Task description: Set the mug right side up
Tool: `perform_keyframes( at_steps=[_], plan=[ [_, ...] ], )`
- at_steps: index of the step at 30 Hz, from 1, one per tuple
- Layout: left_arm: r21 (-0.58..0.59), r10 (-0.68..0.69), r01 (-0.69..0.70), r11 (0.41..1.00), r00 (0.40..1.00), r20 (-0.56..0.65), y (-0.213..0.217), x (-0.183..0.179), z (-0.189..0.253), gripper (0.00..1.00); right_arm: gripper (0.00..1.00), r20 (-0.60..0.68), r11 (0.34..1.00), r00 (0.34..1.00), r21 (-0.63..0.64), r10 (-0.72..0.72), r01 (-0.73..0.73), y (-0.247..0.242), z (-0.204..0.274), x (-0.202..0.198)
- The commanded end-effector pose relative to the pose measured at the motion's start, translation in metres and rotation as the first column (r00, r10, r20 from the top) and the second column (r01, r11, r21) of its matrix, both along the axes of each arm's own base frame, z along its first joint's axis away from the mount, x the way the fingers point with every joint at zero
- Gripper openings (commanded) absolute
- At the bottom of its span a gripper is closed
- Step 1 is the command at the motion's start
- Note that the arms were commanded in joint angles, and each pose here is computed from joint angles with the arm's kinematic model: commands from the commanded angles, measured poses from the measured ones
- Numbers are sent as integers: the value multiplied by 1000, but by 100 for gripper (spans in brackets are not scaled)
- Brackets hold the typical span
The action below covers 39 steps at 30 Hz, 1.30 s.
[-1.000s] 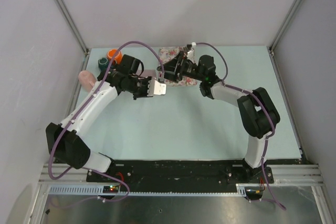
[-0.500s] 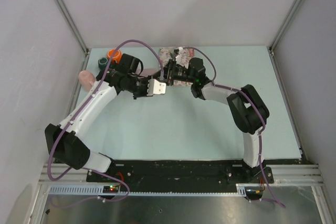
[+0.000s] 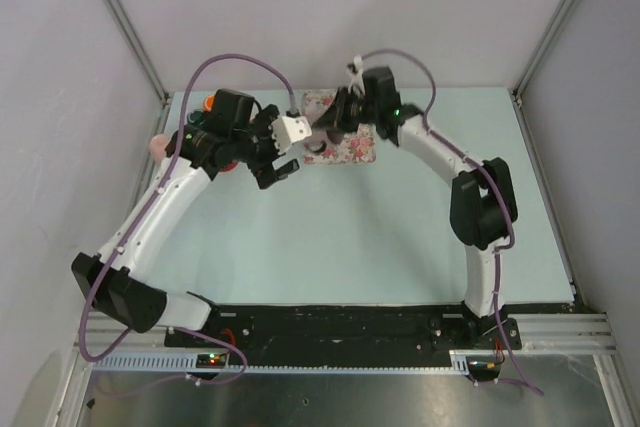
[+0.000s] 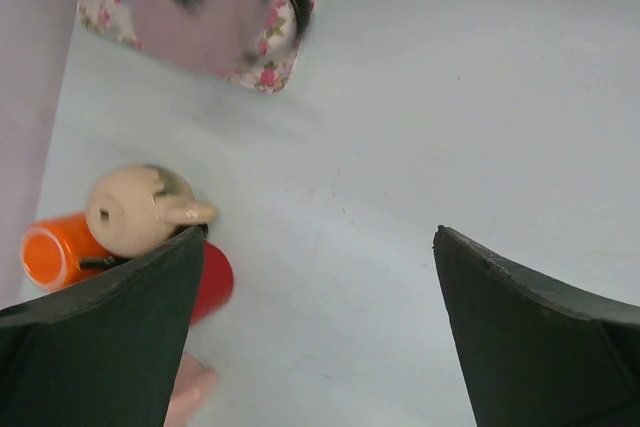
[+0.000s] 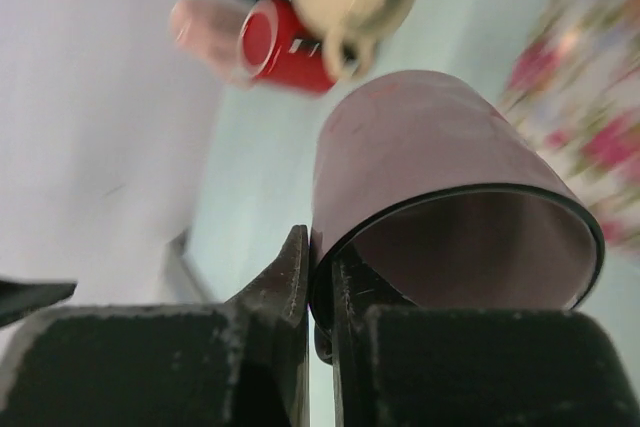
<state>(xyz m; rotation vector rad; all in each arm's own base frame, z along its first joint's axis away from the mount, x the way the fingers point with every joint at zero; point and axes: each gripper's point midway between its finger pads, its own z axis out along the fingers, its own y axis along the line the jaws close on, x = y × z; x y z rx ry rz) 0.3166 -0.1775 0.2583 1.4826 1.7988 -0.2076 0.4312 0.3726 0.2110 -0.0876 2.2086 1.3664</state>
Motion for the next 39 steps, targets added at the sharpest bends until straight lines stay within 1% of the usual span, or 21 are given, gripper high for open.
perform_keyframes(
  at_steps=[1,3,5,7,10,13,15,17,20,22,24,26,29,31,33,35,36,37,39],
  plan=[
    [-143,319,-326,935,945,-65,25,0,29,99,0,273,886,962,-449,13,115,-65,20,51],
    [-142,393,-406,903,913,-114,38,-1,17,100,0,283,826,958,-550,47,122,-81,16,66],
    [-130,459,-480,867,873,-166,52,-3,2,100,0,333,758,940,-631,72,166,-95,14,83],
    [-120,517,-550,827,826,-224,65,-5,-15,100,0,402,699,907,-685,127,206,-103,11,101],
    [-94,556,-601,794,779,-289,77,-9,-37,100,0,508,675,839,-690,197,259,-98,13,124],
    [-73,557,-602,795,772,-307,80,-13,-49,100,0,560,651,771,-712,303,262,-89,10,137],
    [-64,554,-600,798,771,-314,80,-15,-54,100,0,543,610,747,-756,384,237,-85,-5,140],
    [-61,548,-594,802,773,-318,80,-17,-57,100,0,493,559,737,-807,462,190,-84,-30,139],
    [-62,530,-579,813,780,-332,77,-19,-62,100,0,441,512,719,-848,538,137,-85,-58,140],
    [-72,493,-546,834,798,-346,71,-18,-64,100,0,440,511,721,-848,536,138,-87,-62,143],
    [-81,440,-496,864,824,-356,63,-12,-65,99,0,454,533,723,-835,520,140,-87,-54,143],
    [-77,396,-448,891,848,-351,56,4,-65,96,0,472,548,715,-823,515,149,-86,-42,141],
    [-65,330,-370,927,885,-329,37,47,-67,88,0,495,547,712,-816,497,186,-95,-19,140],
    [-53,259,-286,957,921,-290,18,73,-70,81,0,502,542,732,-812,461,216,-111,-6,141],
    [-34,185,-199,979,952,-242,-4,96,-75,77,0,509,543,759,-802,406,248,-132,9,141],
    [-12,87,-91,996,978,-190,-25,114,-84,76,0,510,546,791,-791,338,276,-154,22,138],
    [-4,51,-52,999,983,-174,-34,122,-88,77,0,519,554,797,-779,308,293,-163,33,136],
    [8,20,-19,1000,986,-163,-41,129,-95,77,0,519,560,810,-771,274,304,-174,38,134],
    [35,3,3,999,989,-149,-51,147,-108,81,0,532,577,818,-747,219,331,-193,57,126]
  ],
)
